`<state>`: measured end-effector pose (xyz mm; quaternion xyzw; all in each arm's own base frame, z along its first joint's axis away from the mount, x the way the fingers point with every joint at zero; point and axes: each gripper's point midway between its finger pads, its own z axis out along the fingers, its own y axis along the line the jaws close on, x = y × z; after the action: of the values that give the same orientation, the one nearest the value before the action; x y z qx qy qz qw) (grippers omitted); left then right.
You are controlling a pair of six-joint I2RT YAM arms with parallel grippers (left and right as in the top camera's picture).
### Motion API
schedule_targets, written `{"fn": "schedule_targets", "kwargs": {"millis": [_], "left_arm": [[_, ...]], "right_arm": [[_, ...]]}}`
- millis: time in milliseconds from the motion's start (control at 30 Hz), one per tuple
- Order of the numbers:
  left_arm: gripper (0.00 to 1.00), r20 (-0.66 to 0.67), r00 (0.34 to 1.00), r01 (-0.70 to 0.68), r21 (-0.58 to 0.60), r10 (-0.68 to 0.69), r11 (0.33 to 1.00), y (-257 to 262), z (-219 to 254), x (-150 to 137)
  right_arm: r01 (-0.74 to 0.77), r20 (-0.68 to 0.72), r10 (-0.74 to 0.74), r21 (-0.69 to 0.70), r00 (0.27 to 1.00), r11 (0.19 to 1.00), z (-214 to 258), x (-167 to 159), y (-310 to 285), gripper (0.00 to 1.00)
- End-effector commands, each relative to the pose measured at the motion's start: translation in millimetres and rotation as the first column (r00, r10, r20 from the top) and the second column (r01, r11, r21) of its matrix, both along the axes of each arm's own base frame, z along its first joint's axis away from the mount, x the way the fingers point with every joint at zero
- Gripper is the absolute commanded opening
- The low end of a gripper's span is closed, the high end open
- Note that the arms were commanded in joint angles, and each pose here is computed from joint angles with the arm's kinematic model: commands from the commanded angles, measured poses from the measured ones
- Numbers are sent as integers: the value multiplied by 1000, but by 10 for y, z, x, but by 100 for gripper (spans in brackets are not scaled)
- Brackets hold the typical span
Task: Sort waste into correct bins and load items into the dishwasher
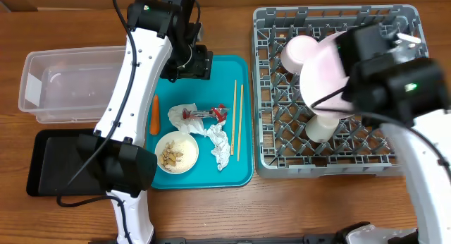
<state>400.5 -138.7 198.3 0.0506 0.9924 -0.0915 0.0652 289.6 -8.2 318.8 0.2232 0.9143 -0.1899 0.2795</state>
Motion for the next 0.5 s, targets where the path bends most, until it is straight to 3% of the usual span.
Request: {"fn": "schedule_targets", "kwargs": {"millis": [0, 233, 467], "left_arm": [[75, 69, 997, -28, 52, 24, 998, 148, 159, 65], [75, 70, 996, -58, 52, 54, 997, 270, 159, 102], [75, 73, 995, -64, 51, 61, 997, 294, 159, 119]], "right_arm": [[71, 176, -37, -190, 984, 979, 195, 12, 101, 4], [-4, 223, 115, -442, 968, 897, -5, 38, 412, 4], [-41, 168, 145, -506, 975, 861, -366, 80, 431, 4]]}}
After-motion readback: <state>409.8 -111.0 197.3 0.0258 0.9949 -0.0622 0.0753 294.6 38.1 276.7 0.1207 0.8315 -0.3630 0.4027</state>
